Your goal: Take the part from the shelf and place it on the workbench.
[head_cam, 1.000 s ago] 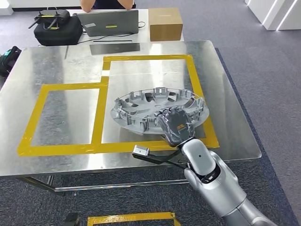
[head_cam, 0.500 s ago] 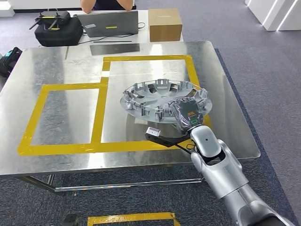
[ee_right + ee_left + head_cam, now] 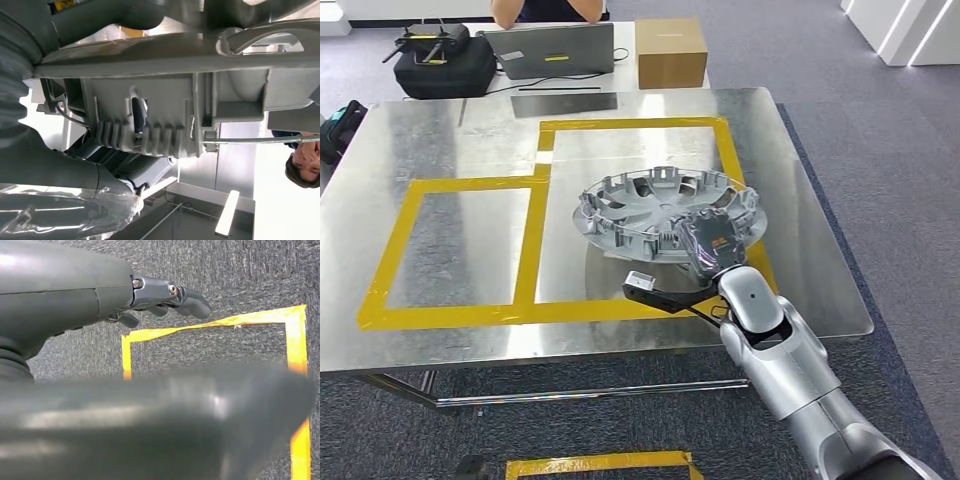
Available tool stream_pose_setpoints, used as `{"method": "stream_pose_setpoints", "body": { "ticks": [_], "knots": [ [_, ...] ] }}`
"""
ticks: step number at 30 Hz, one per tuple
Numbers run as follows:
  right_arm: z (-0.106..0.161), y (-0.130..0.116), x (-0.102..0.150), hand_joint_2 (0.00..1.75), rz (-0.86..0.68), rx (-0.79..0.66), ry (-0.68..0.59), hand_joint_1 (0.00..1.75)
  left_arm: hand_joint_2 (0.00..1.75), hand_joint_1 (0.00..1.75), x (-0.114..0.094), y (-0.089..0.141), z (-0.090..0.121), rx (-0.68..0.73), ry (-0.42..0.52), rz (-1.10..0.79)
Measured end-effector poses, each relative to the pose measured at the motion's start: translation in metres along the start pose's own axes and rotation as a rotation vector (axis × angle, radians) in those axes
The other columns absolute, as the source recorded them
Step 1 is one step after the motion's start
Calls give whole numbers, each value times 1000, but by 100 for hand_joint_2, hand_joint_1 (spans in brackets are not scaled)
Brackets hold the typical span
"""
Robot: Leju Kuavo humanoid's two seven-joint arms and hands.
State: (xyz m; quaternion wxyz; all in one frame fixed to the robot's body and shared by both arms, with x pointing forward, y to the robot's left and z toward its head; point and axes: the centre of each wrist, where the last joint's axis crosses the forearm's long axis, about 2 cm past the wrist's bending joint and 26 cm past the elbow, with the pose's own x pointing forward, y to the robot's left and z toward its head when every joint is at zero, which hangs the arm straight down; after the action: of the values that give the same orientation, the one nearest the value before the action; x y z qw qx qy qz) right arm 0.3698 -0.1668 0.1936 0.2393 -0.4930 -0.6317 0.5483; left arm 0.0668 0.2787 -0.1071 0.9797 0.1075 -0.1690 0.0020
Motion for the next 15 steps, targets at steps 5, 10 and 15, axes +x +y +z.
{"method": "stream_pose_setpoints", "body": {
  "ticks": [5,10,15],
  "knots": [
    [0,0,0,0,0,0,0,0,0,0,0,0,0,6,-3,-17],
    [0,0,0,0,-1,-1,-8,0,0,0,0,0,0,10,-1,-25],
    [-1,0,3,0,-5,-1,-13,0,0,0,0,0,0,11,6,-25]
  ]
}}
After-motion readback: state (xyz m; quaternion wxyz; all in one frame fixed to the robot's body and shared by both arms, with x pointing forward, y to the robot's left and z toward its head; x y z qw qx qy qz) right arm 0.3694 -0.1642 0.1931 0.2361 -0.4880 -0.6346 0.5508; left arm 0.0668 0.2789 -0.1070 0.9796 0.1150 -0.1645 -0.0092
